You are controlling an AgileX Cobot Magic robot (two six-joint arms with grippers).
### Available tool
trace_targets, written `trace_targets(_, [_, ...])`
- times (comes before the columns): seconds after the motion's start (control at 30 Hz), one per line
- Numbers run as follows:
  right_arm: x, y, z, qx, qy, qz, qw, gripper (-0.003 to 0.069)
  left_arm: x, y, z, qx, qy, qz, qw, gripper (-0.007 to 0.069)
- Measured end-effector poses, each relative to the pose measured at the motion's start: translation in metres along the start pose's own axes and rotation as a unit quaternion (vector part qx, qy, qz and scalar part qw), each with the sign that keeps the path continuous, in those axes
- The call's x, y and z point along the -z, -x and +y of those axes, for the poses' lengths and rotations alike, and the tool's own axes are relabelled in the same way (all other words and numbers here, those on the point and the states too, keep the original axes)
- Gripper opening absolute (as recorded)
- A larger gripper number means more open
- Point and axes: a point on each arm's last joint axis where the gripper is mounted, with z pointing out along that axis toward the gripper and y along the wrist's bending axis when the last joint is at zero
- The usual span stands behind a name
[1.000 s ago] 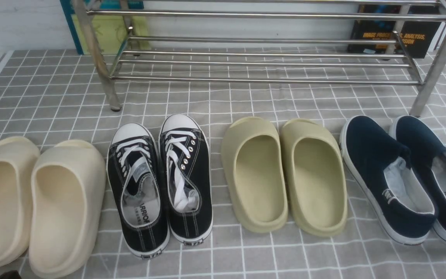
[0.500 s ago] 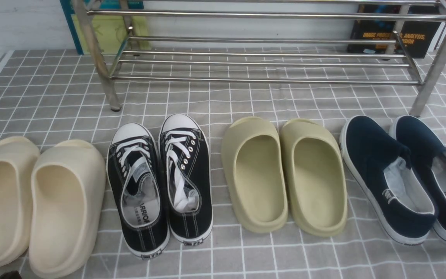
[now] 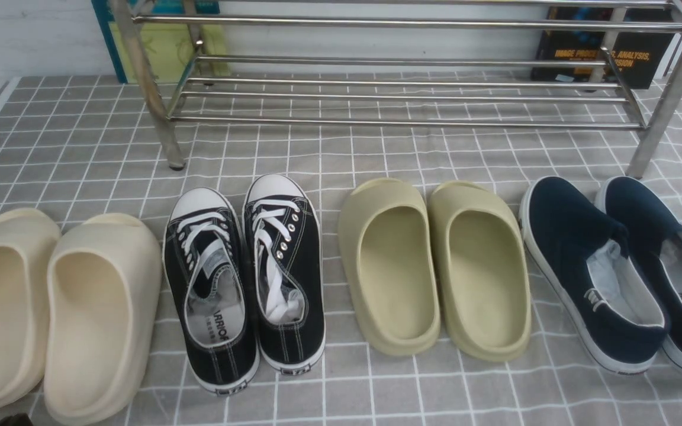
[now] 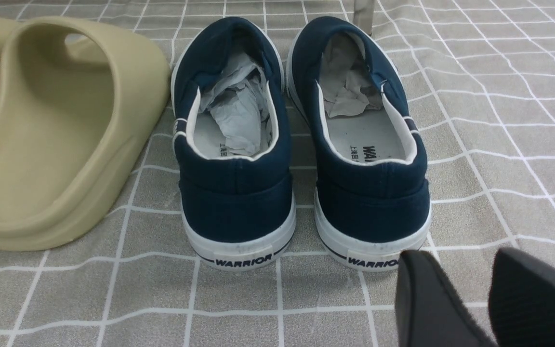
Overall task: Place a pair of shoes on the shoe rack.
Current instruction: Use the left arm to grab the shoe closest to it
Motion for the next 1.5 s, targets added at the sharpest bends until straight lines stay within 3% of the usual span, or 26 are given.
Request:
trace_targets(1.23, [0.0, 0.0, 0.0, 0.0, 0.0, 0.0, 1.0, 0.0239, 0.0, 0.001, -0.001, 0.01, -0.005, -0.004, 1.0, 0.0092])
trace_targets(1.33, [0.0, 0.0, 0.0, 0.0, 0.0, 0.0, 1.0, 0.0239, 0.0, 0.004, -0.006, 0.116, -0.035, -0.017, 0.992, 0.0096])
trace_targets(1.37, [0.0, 0.0, 0.0, 0.0, 0.0, 0.0, 1.0, 0.0239, 0.001, 0.006, -0.009, 0.2, -0.056, -0.023, 0.978, 0.0097])
trace_targets(1.4, [0.0, 0.0, 0.0, 0.0, 0.0, 0.0, 1.0, 0.0239, 0.001, 0.007, -0.011, 0.26, -0.071, -0.023, 0.963, 0.0099])
trace_targets(1.5, [0.0, 0.0, 0.0, 0.0, 0.0, 0.0, 1.0, 0.0239, 0.003, 0.013, -0.017, 0.459, -0.119, -0.022, 0.88, 0.0101])
